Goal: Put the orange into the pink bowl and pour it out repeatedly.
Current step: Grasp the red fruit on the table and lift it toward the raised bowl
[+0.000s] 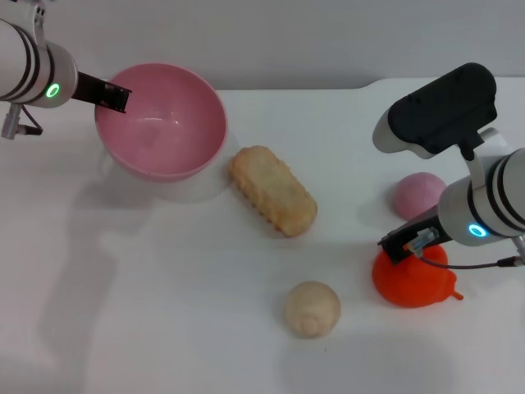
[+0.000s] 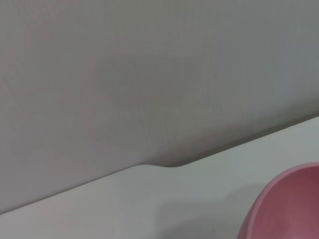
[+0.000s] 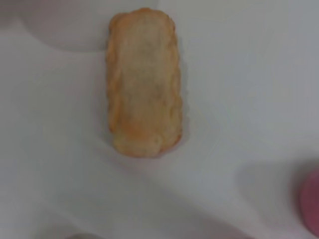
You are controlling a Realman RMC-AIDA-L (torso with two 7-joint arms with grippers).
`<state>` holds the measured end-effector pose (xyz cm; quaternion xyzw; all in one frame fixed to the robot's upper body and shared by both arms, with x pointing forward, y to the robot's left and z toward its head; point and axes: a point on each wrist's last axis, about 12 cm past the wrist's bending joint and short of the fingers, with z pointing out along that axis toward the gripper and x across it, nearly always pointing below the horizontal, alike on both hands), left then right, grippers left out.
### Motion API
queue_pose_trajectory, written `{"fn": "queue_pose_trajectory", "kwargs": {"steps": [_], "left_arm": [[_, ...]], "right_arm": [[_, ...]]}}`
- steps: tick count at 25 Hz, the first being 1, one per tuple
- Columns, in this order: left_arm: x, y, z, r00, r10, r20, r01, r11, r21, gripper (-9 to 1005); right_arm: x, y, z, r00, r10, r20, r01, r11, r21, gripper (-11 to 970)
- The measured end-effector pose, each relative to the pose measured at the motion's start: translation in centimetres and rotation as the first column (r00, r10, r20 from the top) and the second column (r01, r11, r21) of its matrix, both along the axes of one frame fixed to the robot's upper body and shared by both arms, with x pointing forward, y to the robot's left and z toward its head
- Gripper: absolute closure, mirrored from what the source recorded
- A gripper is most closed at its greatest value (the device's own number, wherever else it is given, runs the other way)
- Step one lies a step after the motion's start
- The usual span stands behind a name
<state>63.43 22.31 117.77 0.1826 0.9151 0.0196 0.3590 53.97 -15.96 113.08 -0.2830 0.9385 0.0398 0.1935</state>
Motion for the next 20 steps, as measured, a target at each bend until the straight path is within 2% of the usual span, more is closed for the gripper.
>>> {"fn": "queue_pose_trajectory", "kwargs": {"steps": [8, 11, 13, 14, 15, 20], "left_arm": [[0.0, 0.0, -0.1, 1.000, -0.009, -0.001, 0.009, 1.000, 0.005, 957], [-0.1, -0.1, -0.1, 1.000, -0.011, -0.001, 0.011, 1.000, 0.001, 957], [0.0, -0.1, 0.0, 1.000, -0.013, 0.001, 0.013, 1.000, 0.001, 957], [0.0, -0.2, 0.0, 1.000, -0.015, 0.001, 0.015, 1.000, 0.002, 957], [0.0, -0.3, -0.1, 1.000, -0.019, 0.001, 0.019, 1.000, 0.003, 957], [0.0, -0.5, -0.1, 1.000, -0.023, 0.000, 0.023, 1.000, 0.004, 957]], "right_arm": [[0.2, 0.1, 0.5, 0.999, 0.012, 0.031, -0.013, 1.000, 0.013, 950], [0.5, 0.2, 1.2, 0.998, 0.019, 0.064, -0.021, 1.000, 0.022, 950], [0.8, 0.3, 1.9, 0.995, 0.024, 0.095, -0.027, 0.999, 0.029, 950], [0.9, 0.5, 2.9, 0.991, 0.031, 0.133, -0.036, 0.999, 0.039, 951], [0.9, 0.5, 2.9, 0.991, 0.031, 0.133, -0.036, 0.999, 0.039, 951], [1.3, 1.2, 6.1, 0.967, 0.055, 0.248, -0.070, 0.996, 0.055, 951]]}}
